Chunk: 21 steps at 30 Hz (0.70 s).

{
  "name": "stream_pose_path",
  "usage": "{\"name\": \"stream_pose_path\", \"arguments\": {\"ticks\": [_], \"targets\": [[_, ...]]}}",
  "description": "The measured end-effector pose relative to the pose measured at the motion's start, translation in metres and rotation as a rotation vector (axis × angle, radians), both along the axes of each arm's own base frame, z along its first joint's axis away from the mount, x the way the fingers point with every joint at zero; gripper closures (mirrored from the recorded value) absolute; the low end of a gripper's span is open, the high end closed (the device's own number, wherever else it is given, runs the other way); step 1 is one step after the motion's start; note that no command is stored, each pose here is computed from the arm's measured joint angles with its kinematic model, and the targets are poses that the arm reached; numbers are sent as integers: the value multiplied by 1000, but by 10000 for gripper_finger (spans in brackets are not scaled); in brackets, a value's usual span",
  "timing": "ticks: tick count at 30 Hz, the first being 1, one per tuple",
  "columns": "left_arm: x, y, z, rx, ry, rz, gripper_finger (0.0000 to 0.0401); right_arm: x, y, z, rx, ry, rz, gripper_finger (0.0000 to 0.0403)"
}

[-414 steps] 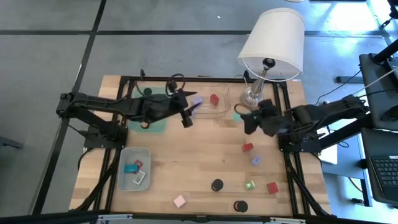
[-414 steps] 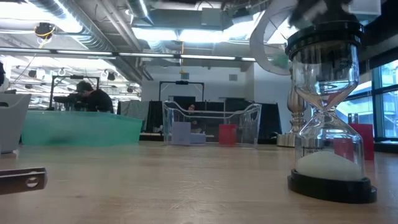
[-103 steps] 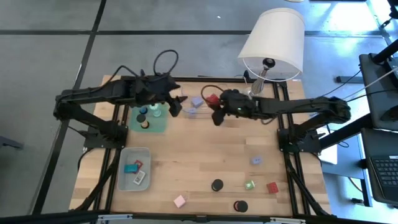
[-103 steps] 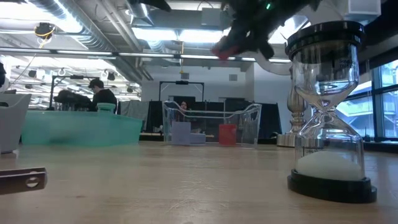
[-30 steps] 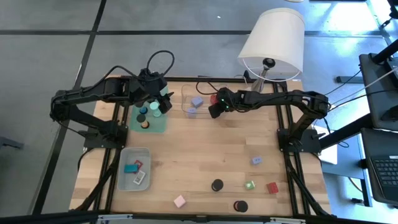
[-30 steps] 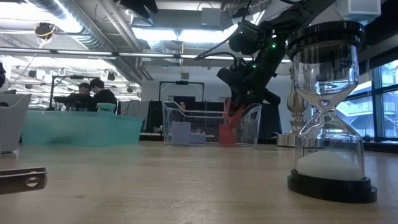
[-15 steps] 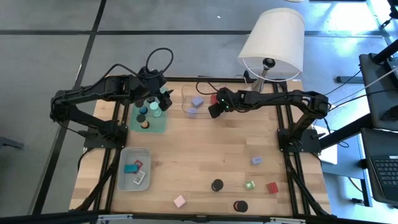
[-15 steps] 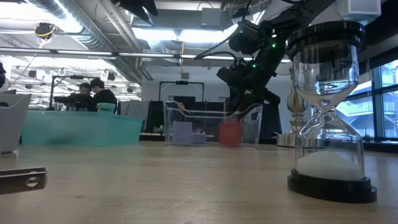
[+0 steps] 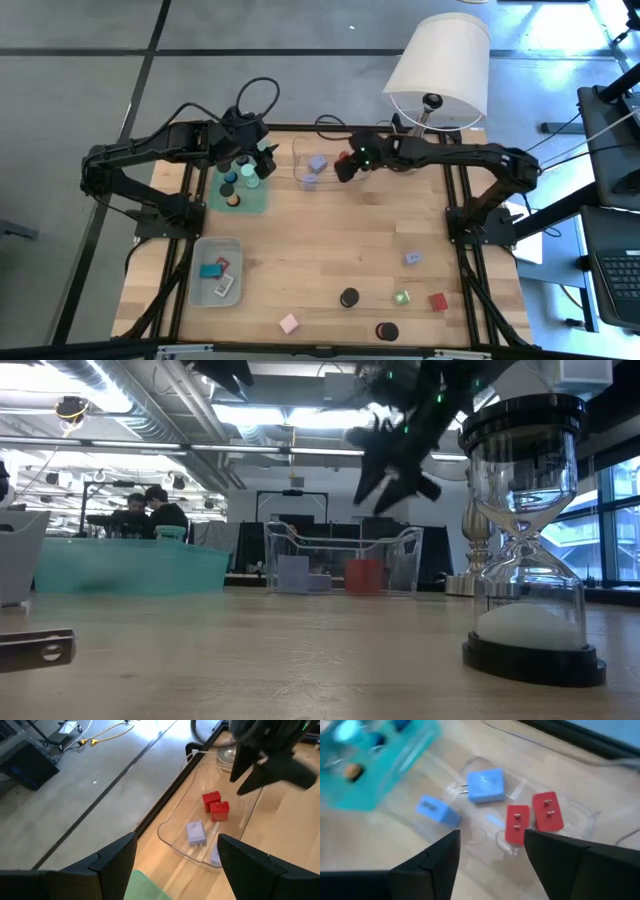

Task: Pick & Place Office items
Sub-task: Put the blue charger adapter into the transparent bin

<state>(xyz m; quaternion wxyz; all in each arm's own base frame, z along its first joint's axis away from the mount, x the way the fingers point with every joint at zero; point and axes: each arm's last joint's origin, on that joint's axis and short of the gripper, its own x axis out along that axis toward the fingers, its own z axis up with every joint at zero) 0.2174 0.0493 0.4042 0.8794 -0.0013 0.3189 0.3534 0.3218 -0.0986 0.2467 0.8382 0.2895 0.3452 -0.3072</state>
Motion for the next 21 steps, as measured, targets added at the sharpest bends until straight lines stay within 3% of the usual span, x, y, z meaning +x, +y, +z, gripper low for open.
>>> {"name": "stream_pose_path", "arguments": {"ticks": [5, 9, 14, 21], "targets": [[0, 0, 0, -17, -17, 14, 128, -11, 27, 38, 7, 45, 275, 190], [1, -2, -1, -72, -46, -2, 128, -33, 57, 48, 43, 157, 511, 194], [4, -3, -3, -147, -77, -7, 128, -58, 86, 42, 74, 322, 649, 195], [16, -1, -11, -209, -92, 47, 128, -71, 128, 23, 149, 398, 847, 182]]}}
